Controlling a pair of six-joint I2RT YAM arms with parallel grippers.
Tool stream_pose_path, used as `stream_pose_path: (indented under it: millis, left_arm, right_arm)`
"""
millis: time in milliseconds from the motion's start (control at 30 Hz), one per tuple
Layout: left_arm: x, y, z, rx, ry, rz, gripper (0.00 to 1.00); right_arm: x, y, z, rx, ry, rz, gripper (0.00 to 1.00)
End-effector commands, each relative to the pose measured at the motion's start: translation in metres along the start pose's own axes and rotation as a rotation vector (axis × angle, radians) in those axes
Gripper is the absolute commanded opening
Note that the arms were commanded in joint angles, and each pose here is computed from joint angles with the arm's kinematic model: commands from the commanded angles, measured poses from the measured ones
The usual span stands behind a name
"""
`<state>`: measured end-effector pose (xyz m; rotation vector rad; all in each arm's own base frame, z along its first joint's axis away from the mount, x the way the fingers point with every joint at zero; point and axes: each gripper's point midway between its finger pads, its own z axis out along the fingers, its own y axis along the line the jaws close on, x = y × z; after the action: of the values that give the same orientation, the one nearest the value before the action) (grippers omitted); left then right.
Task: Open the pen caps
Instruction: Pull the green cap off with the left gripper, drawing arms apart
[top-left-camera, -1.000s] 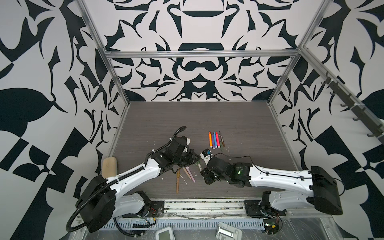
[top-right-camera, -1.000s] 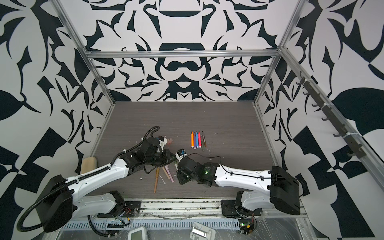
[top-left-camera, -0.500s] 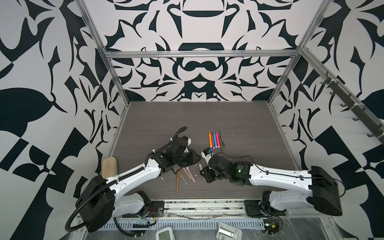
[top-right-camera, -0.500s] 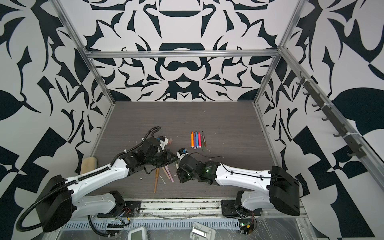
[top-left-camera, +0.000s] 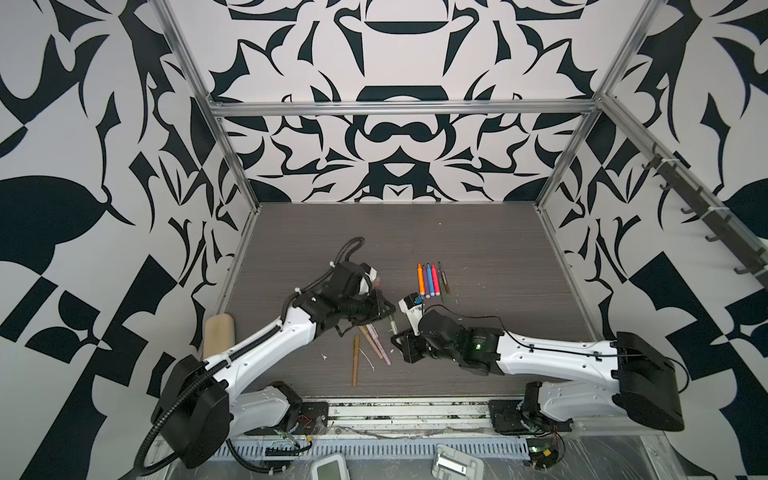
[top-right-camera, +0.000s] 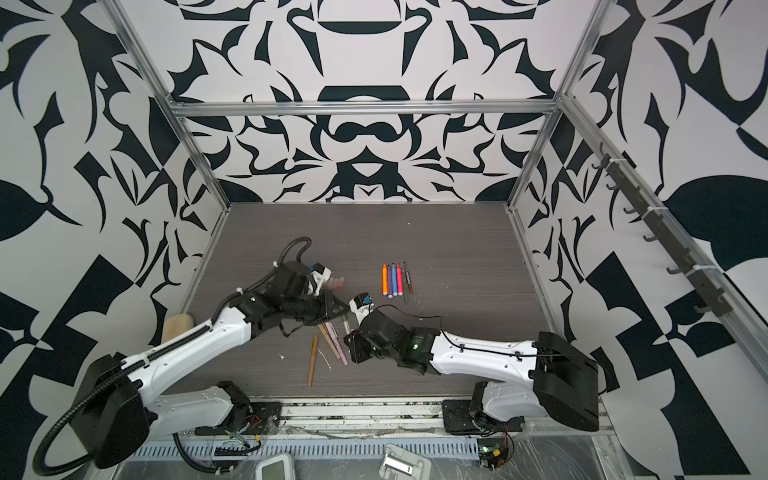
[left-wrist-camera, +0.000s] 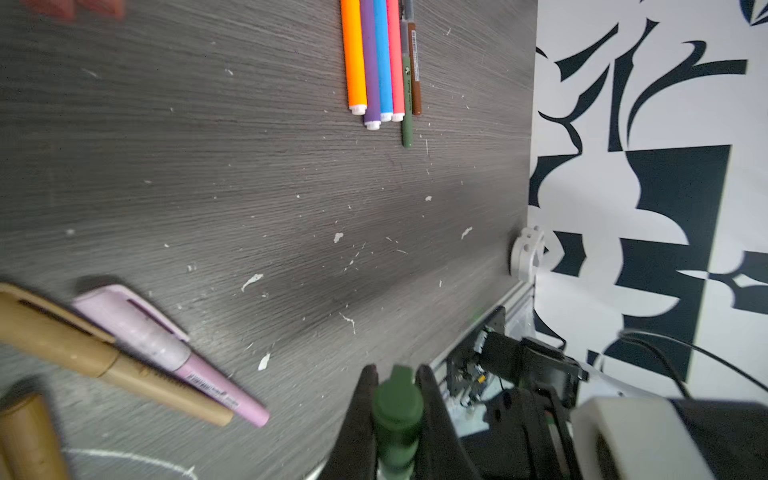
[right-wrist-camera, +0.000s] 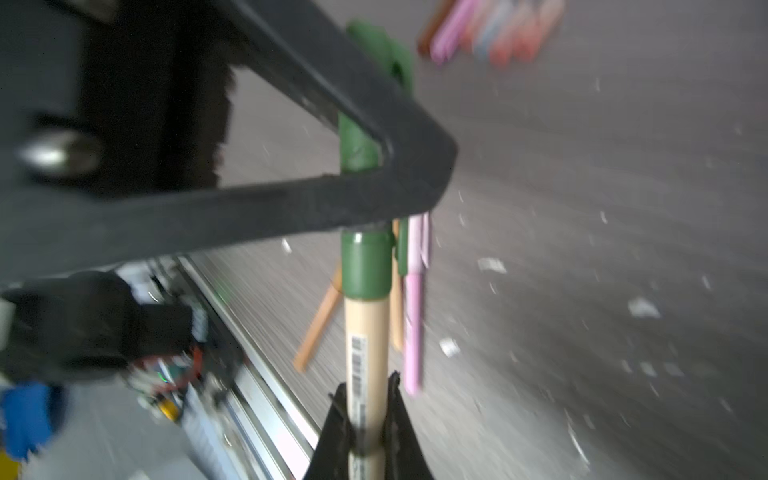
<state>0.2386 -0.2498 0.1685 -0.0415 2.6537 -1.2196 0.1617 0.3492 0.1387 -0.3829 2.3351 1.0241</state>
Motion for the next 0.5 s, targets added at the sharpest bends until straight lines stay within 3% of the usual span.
stream_pose_path:
  millis: [0,133,467]
  left_arm:
    - [-0.102,0.052,-0.069,-0.143,-0.266,-0.005,0.00]
    - [-0.132,0.070,-0.088,-0.088,-0.320,-0.069,0.00]
    - [-0.135,0.122,-0.057,-0.225,-0.233,-0.106,0.00]
  right_arm:
    - [0.088,-0.057,-0.010,0.191,0.240,0.056,0.00]
    - [0.085,-0.069,-0.026,0.226,0.186,0.060,0.00]
    - [0.060,-0.102,-0.078,0.382,0.080,-0.023,0.00]
